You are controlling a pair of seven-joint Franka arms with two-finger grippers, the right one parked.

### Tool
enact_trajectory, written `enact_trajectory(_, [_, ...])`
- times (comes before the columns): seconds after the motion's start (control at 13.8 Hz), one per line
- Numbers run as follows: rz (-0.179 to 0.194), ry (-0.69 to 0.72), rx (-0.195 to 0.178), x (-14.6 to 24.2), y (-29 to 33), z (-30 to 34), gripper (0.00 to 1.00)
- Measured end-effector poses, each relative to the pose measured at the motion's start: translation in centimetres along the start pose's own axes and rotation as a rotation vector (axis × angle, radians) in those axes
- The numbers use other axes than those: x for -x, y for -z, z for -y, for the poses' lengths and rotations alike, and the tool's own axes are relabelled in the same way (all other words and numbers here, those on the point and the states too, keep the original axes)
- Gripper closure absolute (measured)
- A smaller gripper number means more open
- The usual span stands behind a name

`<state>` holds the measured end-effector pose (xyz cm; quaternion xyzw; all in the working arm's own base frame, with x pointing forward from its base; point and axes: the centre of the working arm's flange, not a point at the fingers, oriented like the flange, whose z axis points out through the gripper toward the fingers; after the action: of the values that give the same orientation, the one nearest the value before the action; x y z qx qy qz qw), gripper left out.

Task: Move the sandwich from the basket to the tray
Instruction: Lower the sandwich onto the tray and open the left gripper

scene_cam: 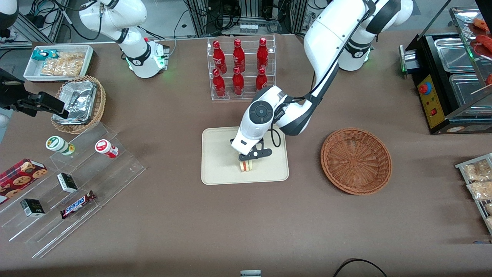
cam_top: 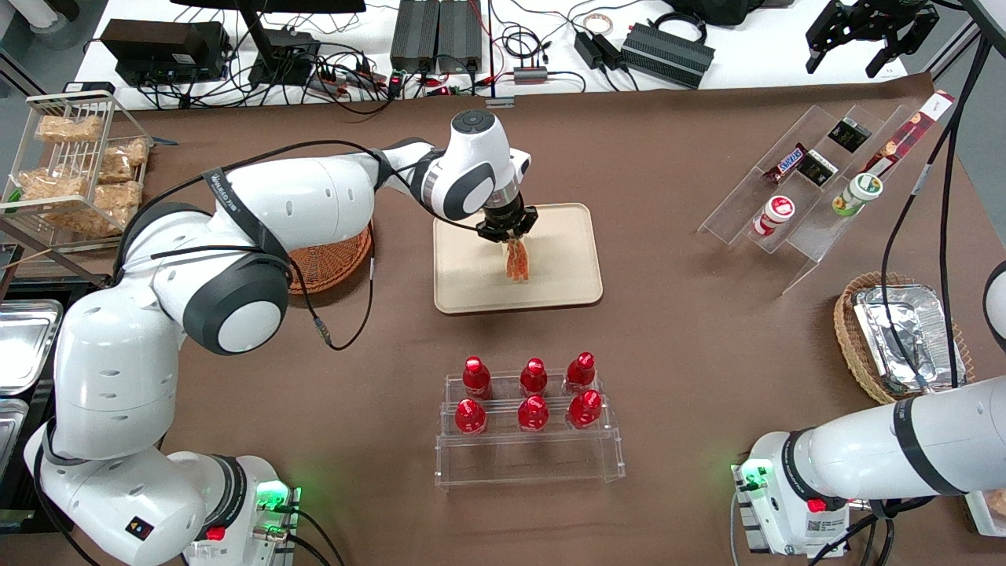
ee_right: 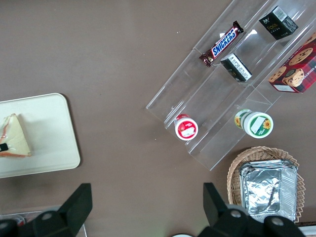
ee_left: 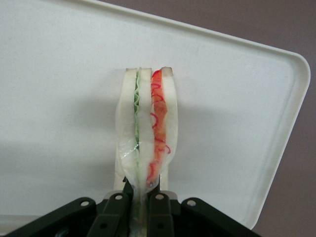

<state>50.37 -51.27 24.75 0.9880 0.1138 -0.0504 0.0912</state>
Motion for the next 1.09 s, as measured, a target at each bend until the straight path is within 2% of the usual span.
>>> enact_trajectory(0.14, [0.005, 0.003, -0.003, 0.0, -0.6, 0.0, 0.82])
enact_trajectory(0.22, [0.006, 0.004, -0.005, -0.1, -0.8, 0.0, 0.75])
enact_trajectory(0.51, [0.003, 0.017, 0.021, -0.4, 0.6, -0.8, 0.36])
enact_trajectory(0.72, [0.010, 0.006, 0.008, -0.2, 4.6, -1.7, 0.04])
enact_trajectory(0.8, [0.009, 0.000, -0.001, 0.1, 6.5, -1.8, 0.00])
enact_trajectory(0.87, [0.007, -0.009, -0.019, 0.4, 8.3, -1.7, 0.00])
enact_trajectory(1.09, [-0.020, -0.030, -0.102, 0.7, 12.8, -0.5, 0.00])
